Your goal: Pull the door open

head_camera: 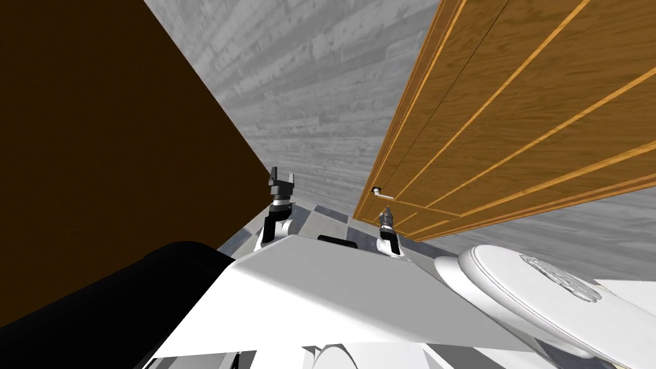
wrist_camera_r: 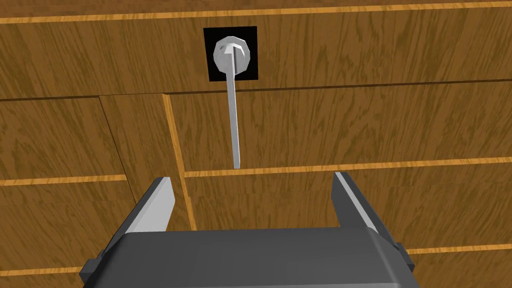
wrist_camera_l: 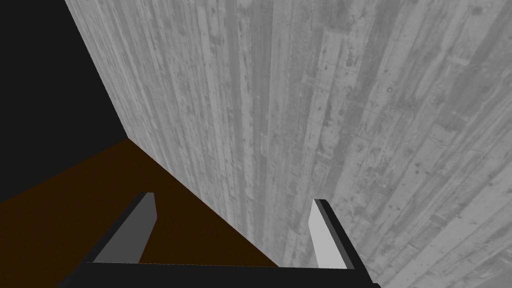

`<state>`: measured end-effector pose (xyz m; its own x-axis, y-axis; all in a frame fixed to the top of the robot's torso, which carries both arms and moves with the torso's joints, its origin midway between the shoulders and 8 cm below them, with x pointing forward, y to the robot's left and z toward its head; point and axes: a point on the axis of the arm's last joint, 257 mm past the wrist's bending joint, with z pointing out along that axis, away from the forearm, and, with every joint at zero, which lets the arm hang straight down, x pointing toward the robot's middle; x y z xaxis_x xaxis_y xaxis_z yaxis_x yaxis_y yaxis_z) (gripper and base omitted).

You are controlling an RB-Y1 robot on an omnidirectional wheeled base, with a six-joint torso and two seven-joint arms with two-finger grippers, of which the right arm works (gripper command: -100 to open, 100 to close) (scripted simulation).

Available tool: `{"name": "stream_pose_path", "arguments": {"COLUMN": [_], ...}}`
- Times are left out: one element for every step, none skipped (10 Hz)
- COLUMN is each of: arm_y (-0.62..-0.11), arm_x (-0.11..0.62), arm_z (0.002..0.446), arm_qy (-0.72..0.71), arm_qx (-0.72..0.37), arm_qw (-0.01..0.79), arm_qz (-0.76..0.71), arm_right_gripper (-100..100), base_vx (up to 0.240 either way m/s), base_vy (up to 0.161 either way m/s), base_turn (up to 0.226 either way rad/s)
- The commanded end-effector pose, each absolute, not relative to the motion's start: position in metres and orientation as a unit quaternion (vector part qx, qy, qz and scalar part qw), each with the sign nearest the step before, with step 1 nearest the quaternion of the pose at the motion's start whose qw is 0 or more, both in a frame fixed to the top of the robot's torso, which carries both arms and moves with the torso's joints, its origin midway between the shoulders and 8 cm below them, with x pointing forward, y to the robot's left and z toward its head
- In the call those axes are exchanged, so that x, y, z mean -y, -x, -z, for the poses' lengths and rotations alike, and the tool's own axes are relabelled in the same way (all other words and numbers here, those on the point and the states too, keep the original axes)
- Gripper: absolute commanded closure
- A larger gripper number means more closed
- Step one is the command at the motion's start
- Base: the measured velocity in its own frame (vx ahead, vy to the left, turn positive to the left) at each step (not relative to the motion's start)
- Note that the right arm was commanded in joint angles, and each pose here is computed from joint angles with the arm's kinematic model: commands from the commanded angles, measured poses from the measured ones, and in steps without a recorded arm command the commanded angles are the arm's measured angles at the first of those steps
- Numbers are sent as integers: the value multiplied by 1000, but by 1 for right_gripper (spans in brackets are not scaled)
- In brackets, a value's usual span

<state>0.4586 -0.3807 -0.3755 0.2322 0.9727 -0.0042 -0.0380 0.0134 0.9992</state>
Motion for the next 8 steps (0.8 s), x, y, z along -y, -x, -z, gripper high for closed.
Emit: {"name": "stream_pose_path", "arguments": {"arm_y": [-458, -457, -457, -456, -457, -451, -449, -445], "arm_x": [383, 385, 386, 387, 386, 398, 402, 410], "arm_z": [382, 386, 389, 392, 391, 392, 392, 392], "arm_qy": [-549, -552, -555, -558, -557, -560, -561, -563], "arm_qx": [-431, -432, -432, -433, -433, -429, -428, -425], "arm_qw": [564, 562, 561, 559, 560, 563, 564, 565], "arm_qz": [-441, -438, -436, -434, -435, -431, -430, -427], "arm_right_gripper": [-100, -100, -100, -100, -100, -100, -100, -100], "base_vx": [58, 83, 71, 62, 29, 103, 170, 175], "base_vy": [-41, -48, -50, -50, -24, -8, -16, -5], "base_turn": [102, 137, 96, 72, 17, 84, 89, 81]}}
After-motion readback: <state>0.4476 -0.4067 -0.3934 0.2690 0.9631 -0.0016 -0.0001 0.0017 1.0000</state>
